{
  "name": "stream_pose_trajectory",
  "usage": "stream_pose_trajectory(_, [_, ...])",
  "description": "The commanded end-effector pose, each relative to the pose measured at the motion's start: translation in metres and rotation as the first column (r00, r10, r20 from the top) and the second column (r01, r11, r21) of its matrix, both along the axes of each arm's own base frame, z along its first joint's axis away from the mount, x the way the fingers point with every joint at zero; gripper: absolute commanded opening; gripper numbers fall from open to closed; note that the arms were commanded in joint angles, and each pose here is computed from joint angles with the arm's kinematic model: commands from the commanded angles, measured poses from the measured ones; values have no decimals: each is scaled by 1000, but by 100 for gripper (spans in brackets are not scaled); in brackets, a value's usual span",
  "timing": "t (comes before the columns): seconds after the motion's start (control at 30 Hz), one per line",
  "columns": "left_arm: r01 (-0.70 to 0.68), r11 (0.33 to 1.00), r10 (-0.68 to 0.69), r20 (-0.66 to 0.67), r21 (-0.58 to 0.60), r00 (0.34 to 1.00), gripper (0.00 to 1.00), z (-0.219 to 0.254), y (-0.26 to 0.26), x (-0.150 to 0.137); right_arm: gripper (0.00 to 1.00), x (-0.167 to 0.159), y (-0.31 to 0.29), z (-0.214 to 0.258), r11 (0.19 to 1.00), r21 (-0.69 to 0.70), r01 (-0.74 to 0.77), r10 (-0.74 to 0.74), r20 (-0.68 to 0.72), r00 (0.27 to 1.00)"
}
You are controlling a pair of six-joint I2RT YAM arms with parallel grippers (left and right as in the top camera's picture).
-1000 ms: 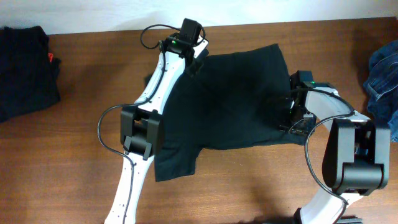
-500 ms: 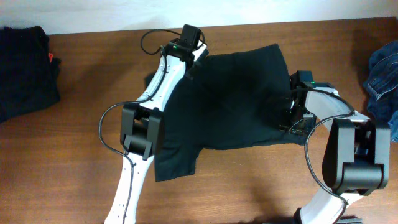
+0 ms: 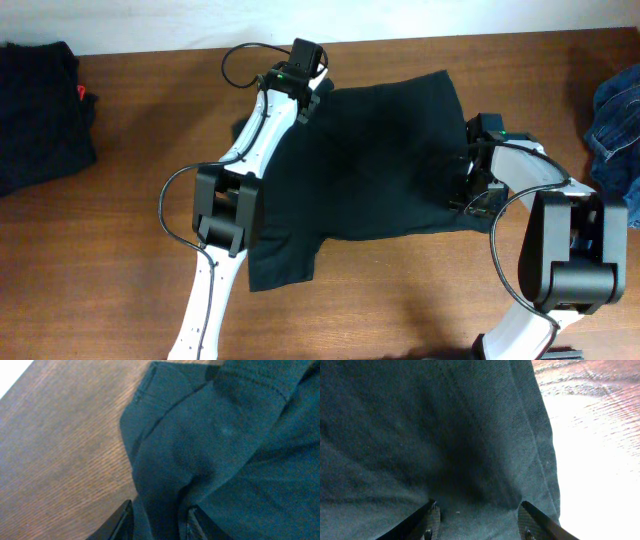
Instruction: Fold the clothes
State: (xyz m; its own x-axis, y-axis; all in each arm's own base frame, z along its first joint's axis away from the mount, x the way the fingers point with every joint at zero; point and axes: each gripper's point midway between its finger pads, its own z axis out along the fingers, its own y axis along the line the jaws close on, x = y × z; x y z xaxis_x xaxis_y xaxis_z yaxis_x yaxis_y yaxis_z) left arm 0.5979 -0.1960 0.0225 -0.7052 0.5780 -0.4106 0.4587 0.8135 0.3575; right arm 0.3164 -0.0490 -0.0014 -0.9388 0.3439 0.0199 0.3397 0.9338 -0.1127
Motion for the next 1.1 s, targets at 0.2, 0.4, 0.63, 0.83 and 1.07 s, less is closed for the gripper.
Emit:
stream_pose_trajectory(0.2, [-136, 989, 140, 55, -59, 989, 34, 16, 43, 21, 56, -11, -2, -23, 1000, -1, 19, -19, -50, 999])
stream_pose_trajectory(0.4, [-154, 978, 162, 52, -143, 985, 34, 17, 62, 33, 56, -11, -2, -23, 1000, -1, 19, -19, -50, 999])
stream_pose_trajectory(0.63, [-256, 933, 281, 68, -251, 957, 49, 23, 97, 49, 56, -11, -2, -23, 1000, -1, 19, -19, -50, 999])
stream_pose_trajectory(0.83, [-309, 847, 356, 29, -432, 934, 54, 31, 117, 61, 56, -11, -2, -23, 1000, -1, 19, -19, -51, 999])
stream_pose_trajectory(1.07, [-249, 805, 274, -36, -538, 961, 54, 58, 111, 52, 56, -10, -2, -23, 1000, -1, 19, -19, -49, 999])
